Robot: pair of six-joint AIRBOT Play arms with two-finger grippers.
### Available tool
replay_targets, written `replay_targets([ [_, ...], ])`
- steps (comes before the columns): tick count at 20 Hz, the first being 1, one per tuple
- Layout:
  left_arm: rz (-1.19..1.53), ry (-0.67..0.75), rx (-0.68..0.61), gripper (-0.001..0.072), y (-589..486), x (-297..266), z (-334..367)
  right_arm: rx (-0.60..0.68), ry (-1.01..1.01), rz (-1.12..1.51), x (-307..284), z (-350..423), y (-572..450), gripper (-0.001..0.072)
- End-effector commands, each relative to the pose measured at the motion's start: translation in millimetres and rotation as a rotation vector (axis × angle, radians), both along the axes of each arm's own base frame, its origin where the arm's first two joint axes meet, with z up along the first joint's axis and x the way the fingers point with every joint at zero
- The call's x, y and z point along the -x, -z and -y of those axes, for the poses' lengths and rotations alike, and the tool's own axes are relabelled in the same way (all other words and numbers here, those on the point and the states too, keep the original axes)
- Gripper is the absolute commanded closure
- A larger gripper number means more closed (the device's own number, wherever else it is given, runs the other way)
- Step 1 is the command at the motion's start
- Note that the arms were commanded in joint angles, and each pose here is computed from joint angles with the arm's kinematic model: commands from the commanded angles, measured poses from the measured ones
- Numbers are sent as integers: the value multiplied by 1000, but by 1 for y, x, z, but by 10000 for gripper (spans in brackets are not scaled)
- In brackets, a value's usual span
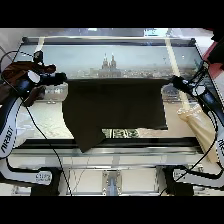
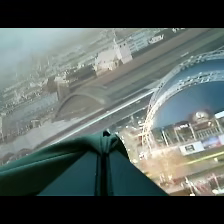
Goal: Fold the shirts.
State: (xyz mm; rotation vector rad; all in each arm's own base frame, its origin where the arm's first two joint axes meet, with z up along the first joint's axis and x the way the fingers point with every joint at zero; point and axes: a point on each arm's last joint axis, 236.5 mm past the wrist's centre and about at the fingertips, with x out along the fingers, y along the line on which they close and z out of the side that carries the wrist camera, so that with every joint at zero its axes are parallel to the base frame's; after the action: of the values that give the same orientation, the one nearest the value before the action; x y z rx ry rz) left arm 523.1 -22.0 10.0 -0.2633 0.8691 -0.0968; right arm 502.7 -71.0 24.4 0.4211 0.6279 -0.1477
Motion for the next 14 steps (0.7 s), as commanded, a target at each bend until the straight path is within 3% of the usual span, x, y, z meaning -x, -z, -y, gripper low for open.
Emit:
replay_targets([
  [1, -176, 44, -46, 696, 30, 33, -2, 6, -83, -129, 20, -14, 25, 680],
  [14, -399, 80, -28, 696, 97, 73, 3, -26, -210, -451, 68, -33, 103, 680],
])
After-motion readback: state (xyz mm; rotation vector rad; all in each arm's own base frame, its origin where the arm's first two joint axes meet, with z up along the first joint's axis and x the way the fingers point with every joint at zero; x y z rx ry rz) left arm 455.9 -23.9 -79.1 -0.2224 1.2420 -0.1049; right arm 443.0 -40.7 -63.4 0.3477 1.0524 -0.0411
